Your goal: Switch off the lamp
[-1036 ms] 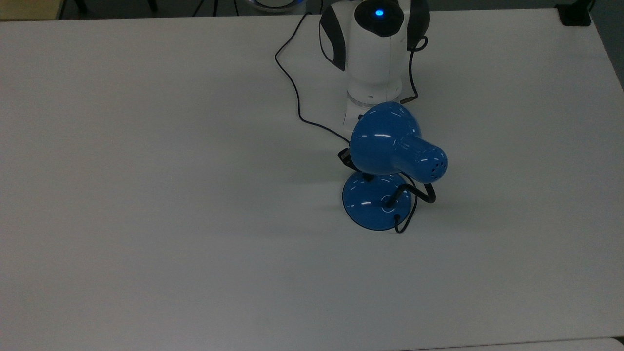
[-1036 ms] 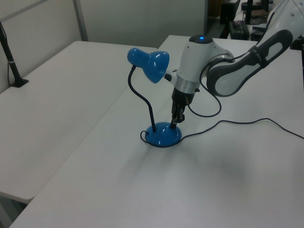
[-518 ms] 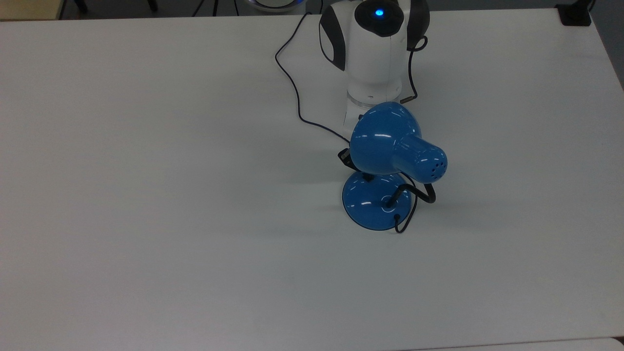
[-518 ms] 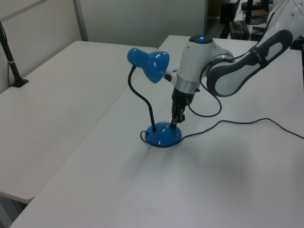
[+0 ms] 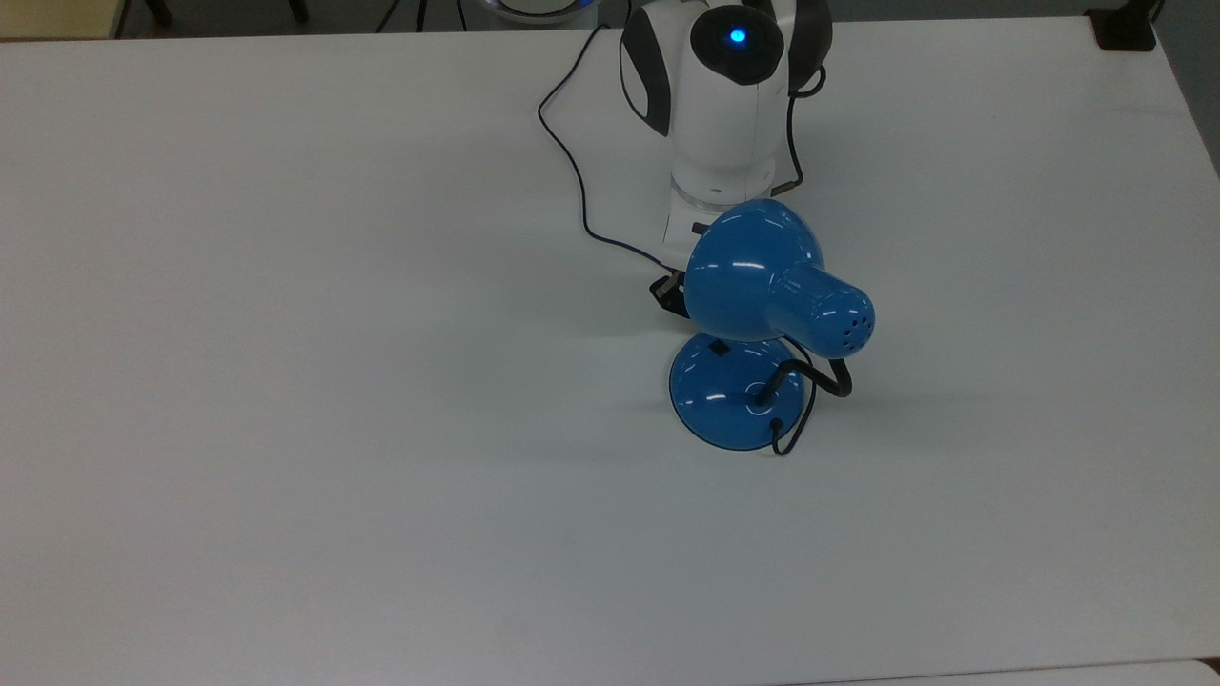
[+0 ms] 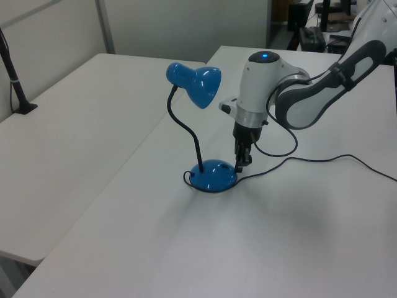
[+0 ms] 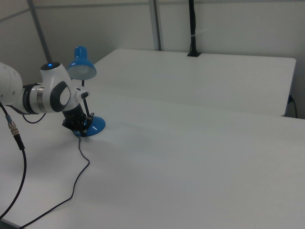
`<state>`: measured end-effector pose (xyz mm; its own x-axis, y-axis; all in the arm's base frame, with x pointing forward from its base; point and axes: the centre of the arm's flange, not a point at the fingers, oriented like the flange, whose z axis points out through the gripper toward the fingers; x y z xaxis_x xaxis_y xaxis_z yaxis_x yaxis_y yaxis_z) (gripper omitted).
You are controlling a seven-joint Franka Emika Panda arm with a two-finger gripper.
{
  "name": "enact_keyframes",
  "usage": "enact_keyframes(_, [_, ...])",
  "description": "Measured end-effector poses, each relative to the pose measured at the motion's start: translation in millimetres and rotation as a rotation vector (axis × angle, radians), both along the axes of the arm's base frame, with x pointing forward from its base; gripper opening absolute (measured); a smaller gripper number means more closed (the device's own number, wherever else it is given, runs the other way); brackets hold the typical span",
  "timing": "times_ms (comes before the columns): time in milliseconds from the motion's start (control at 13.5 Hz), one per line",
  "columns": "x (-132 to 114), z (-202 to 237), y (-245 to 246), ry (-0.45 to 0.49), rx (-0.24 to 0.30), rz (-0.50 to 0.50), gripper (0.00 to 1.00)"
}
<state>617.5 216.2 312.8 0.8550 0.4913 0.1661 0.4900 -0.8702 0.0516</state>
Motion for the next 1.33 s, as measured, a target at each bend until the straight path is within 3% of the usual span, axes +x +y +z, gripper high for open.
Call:
enact_keyframes(296, [-10.9,10.3,-11.0,0.1,-0.045,-0.017,0.01])
enact_keyframes(518, [-23.6,66.4,-40.4,0.166,-0.08,-0.095,0.01])
enact_keyframes(888, [-46.7,174.6,-105.0,0.179,-0.089,-0.308,0.02])
enact_keyframes(1036, [-51.6,207.0,-132.5,0.167,-0.084,-0.367,0.15])
enact_keyframes(1258, [-62.1,248.9,-169.4,0.175,-0.084,-0.438,0.57])
enact_keyframes(1332, [-63.4,254.0,-171.8,0.177,-0.085,-0.445,0.65])
